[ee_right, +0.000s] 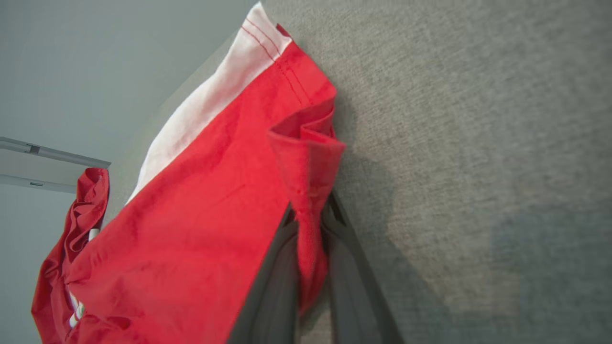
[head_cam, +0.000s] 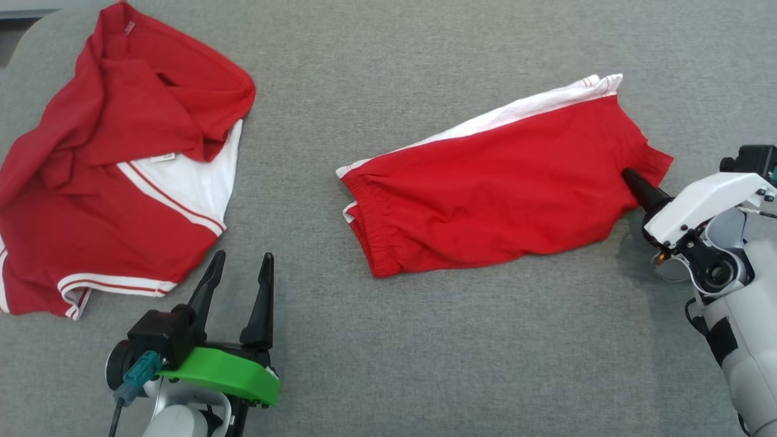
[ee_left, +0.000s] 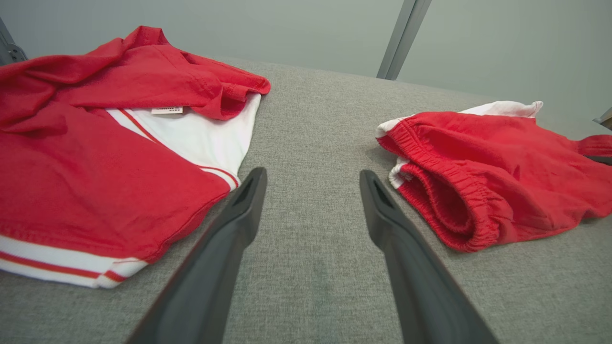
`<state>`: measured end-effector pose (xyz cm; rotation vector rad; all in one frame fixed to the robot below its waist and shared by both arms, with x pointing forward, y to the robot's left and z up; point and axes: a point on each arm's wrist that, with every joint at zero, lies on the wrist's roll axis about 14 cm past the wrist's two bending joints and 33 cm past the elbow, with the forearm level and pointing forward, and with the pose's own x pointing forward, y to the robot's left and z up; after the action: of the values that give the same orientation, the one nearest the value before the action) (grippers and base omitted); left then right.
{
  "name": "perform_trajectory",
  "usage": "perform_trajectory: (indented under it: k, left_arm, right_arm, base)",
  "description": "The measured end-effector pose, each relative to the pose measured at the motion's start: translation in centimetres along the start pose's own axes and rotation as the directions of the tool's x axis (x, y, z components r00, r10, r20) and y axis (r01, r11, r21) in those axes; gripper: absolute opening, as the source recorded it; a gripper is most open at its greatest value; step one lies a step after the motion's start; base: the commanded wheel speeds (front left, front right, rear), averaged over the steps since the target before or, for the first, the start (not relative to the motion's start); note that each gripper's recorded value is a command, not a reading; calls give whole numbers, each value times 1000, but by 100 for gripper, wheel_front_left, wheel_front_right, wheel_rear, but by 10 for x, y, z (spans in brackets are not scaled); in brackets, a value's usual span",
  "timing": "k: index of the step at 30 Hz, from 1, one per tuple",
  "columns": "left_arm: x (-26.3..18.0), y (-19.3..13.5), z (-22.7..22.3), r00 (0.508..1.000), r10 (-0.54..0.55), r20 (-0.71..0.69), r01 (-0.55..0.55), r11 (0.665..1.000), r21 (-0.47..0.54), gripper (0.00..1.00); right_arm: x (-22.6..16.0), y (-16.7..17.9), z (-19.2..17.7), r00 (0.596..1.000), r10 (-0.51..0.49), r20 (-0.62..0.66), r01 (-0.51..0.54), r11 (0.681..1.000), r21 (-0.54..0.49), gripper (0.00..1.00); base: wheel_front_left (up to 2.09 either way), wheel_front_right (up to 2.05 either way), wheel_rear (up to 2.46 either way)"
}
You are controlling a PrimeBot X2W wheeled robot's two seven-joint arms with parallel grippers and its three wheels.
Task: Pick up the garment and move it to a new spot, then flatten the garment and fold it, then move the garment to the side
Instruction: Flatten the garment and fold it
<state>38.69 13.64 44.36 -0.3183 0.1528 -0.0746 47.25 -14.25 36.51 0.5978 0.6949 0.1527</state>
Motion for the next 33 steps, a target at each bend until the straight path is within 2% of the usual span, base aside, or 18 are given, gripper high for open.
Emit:
perform_trajectory:
  k: [10,20,26,28,29,33]
  left_arm:
    - [8,-20,2,998,-64,12,64,998,-4,100]
    - [9,-36,2,993,-115,13,115,993,-5,100]
    - [8,-42,-4,991,-135,-3,135,991,-6,100]
    - [8,-44,-5,990,-141,-7,141,990,-7,100]
    - [8,-45,-5,990,-144,-8,144,990,-7,100]
    - [8,-47,-6,989,-151,-12,151,989,-8,100]
  right_arm:
    - [-43,-41,-2,996,-78,33,75,993,88,0]
    - [-80,-56,-9,991,-94,97,75,980,183,0]
    - [-96,-77,-22,984,-149,96,125,968,218,0]
    - [-101,-86,-29,981,-176,81,157,966,208,62]
    - [-103,-89,-30,978,-188,87,167,965,202,100]
    - [-106,-95,-26,973,-202,111,178,964,199,100]
  base:
    - [0,0,0]
    - [0,0,0]
    - [0,0,0]
    - [0,0,0]
    - [0,0,0]
    - [0,0,0]
